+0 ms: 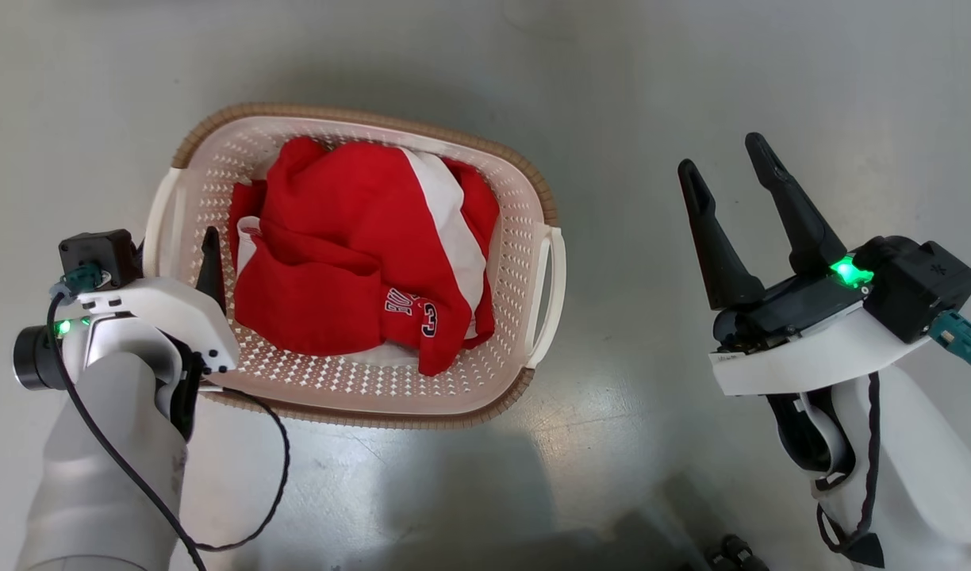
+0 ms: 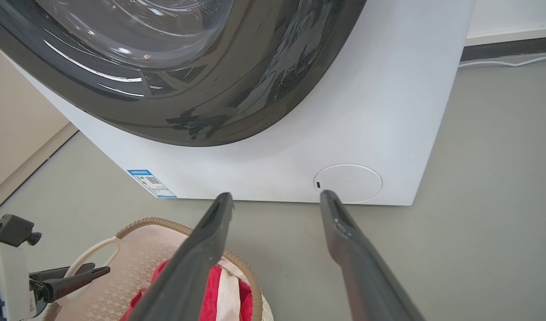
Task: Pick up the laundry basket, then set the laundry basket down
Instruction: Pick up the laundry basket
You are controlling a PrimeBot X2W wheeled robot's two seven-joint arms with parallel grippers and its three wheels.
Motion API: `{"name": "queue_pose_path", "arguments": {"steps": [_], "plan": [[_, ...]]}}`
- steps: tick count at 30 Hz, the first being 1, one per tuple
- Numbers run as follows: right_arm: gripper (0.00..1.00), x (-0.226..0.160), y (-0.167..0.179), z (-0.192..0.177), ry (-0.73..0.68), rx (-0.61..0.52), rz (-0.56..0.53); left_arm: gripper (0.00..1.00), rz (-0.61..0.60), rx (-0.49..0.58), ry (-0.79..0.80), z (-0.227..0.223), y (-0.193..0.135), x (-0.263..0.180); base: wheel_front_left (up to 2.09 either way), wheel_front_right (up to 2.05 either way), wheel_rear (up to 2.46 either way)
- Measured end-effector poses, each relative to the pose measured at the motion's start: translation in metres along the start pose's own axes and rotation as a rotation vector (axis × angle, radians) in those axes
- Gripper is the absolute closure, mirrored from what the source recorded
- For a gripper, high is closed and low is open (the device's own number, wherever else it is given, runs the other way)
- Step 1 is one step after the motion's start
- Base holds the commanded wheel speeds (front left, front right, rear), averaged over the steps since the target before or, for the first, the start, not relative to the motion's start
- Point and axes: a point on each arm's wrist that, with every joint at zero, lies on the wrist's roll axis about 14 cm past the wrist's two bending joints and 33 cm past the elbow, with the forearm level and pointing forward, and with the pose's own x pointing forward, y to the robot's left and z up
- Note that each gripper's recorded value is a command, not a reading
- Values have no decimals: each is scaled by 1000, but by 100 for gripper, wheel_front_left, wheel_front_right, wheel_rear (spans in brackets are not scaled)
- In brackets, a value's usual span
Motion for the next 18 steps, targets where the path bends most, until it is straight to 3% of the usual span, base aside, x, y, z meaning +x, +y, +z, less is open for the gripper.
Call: {"name": "queue_pose_path", "arguments": {"steps": [13,14,15,16,17,18], "plan": [[0,7,-7,-7,8,-7,-5,0,-17,36,113,-27,-2,17,0,0,0],[0,8,-7,-5,3,-9,-3,16,-16,35,115,-28,-2,17,0,0,0],[0,9,-7,-5,2,-9,-3,45,-15,33,117,-29,-2,16,0,0,0],[0,9,-6,-6,4,-8,-2,65,-14,33,119,-30,-1,16,0,0,0],[0,9,-6,-6,4,-7,-2,78,-14,33,122,-30,-1,16,0,0,0],[0,9,-6,-6,4,-7,-1,100,-13,31,122,-31,-1,15,0,0,0]]}}
